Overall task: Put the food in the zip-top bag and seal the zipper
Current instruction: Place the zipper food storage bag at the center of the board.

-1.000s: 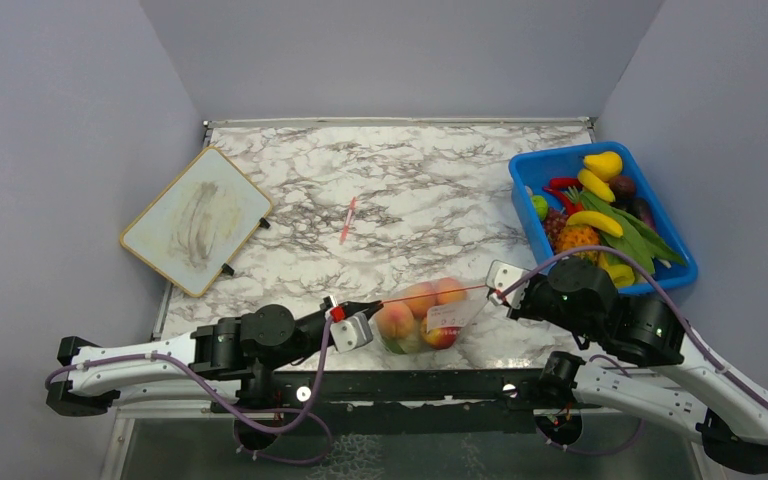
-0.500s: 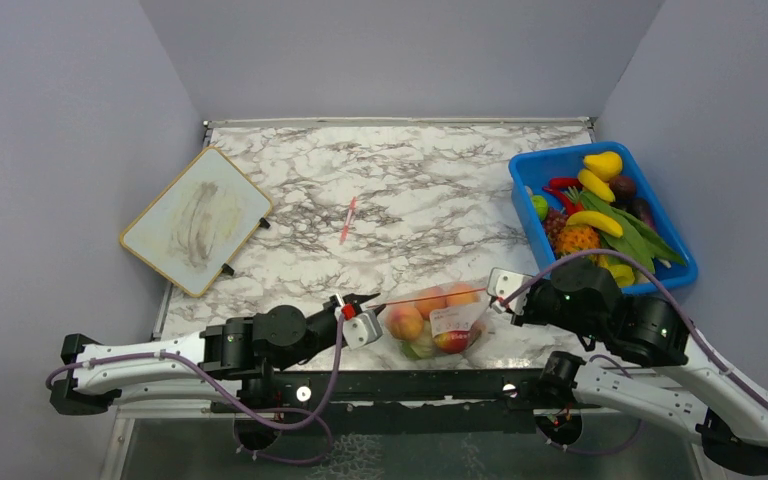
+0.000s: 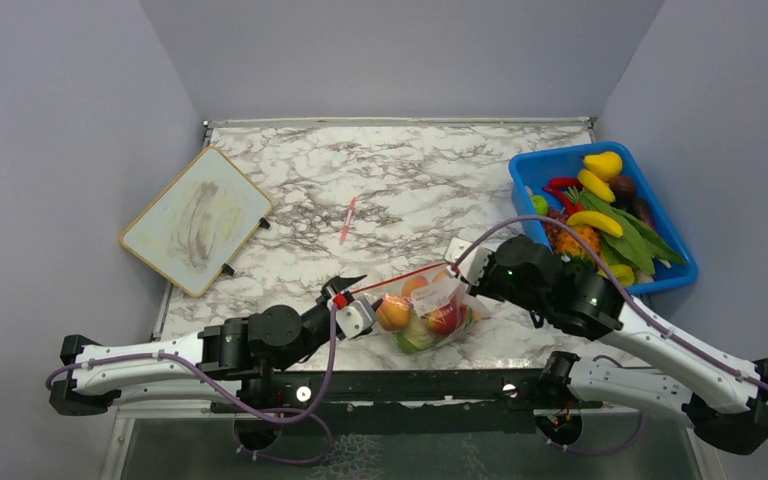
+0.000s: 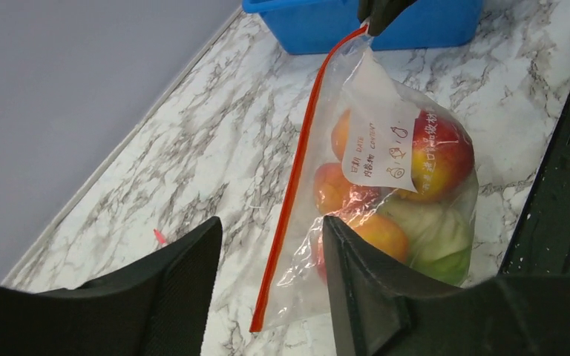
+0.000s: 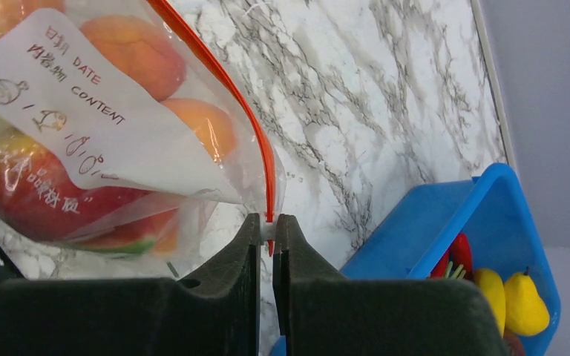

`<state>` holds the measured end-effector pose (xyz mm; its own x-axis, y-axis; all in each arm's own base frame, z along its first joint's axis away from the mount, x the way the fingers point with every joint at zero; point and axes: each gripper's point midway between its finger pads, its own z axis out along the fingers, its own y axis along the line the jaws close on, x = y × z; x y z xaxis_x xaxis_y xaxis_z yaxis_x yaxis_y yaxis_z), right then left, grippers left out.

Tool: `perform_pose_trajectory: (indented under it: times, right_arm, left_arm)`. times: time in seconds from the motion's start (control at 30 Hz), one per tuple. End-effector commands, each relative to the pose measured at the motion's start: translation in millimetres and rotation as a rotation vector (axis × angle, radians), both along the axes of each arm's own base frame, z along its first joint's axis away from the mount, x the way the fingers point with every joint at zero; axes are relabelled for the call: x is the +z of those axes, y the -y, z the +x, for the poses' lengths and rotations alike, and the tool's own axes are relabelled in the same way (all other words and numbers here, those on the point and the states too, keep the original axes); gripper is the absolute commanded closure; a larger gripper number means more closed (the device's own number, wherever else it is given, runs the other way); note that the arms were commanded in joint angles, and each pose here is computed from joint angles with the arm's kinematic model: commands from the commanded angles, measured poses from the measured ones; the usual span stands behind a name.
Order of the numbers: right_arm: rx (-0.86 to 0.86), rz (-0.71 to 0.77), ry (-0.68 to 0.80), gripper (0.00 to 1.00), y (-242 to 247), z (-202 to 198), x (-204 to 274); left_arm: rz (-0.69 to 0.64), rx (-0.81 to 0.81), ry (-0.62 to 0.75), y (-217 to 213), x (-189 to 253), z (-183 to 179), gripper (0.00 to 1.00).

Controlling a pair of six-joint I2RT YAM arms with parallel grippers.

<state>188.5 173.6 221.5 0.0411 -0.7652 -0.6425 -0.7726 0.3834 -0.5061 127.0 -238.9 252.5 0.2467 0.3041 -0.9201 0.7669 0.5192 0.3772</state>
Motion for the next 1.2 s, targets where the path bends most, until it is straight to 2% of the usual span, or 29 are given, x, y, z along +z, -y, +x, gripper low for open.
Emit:
perform_pose_trajectory:
  times: [0.0,0.1,0.3,0.37,0.6,0.9,0.93,1.07,1.1,1.17]
  right_arm:
    - [-0.142,0.052,0.056,0.99,-13.5,31.1,4.2]
    - [-0.179,0.046,0.088,0.99,-21.6,48.2,-0.9]
    - [-0.3,0.022,0.067,0.99,-14.8,97.5,-13.1]
    - [-0.341,0.015,0.057,0.99,-7.1,113.5,-16.0]
    - [-0.465,-0.024,0.084,0.99,12.3,149.4,-18.9]
    - [-0.582,-0.058,0.093,0.98,39.7,172.7,-21.4]
    - [-0.585,-0.065,0.092,0.94,40.4,174.1,-23.2]
    - [-0.593,-0.058,0.051,0.62,37.7,171.9,-25.7]
    - [-0.597,-0.039,0.041,0.56,36.2,170.5,-23.5]
    - [-0.597,0.001,0.036,0.5,34.1,167.3,-16.3]
  left_arm:
    - [-0.052,0.073,-0.014,-6.0,15.7,8.1,0.41]
    - [-0.032,0.078,-0.015,-4.5,11.4,8.8,0.3]
    - [-0.072,0.1,-0.044,-8.6,9.0,9.6,0.16]
    - [-0.099,0.098,-0.055,-11.0,10.8,8.4,0.02]
    - [-0.129,0.104,-0.07,-21.6,12.3,7.2,0.01]
    - [-0.122,0.12,-0.081,-24.5,9.5,8.4,0.01]
    - [-0.123,0.123,-0.085,-24.1,8.9,8.5,0.01]
    - [-0.158,0.135,-0.11,-22.0,10.1,9.0,0.01]
    - [-0.172,0.158,-0.119,-23.6,10.6,11.4,0.01]
    - [-0.195,0.204,-0.14,-26.5,10.8,15.7,0.01]
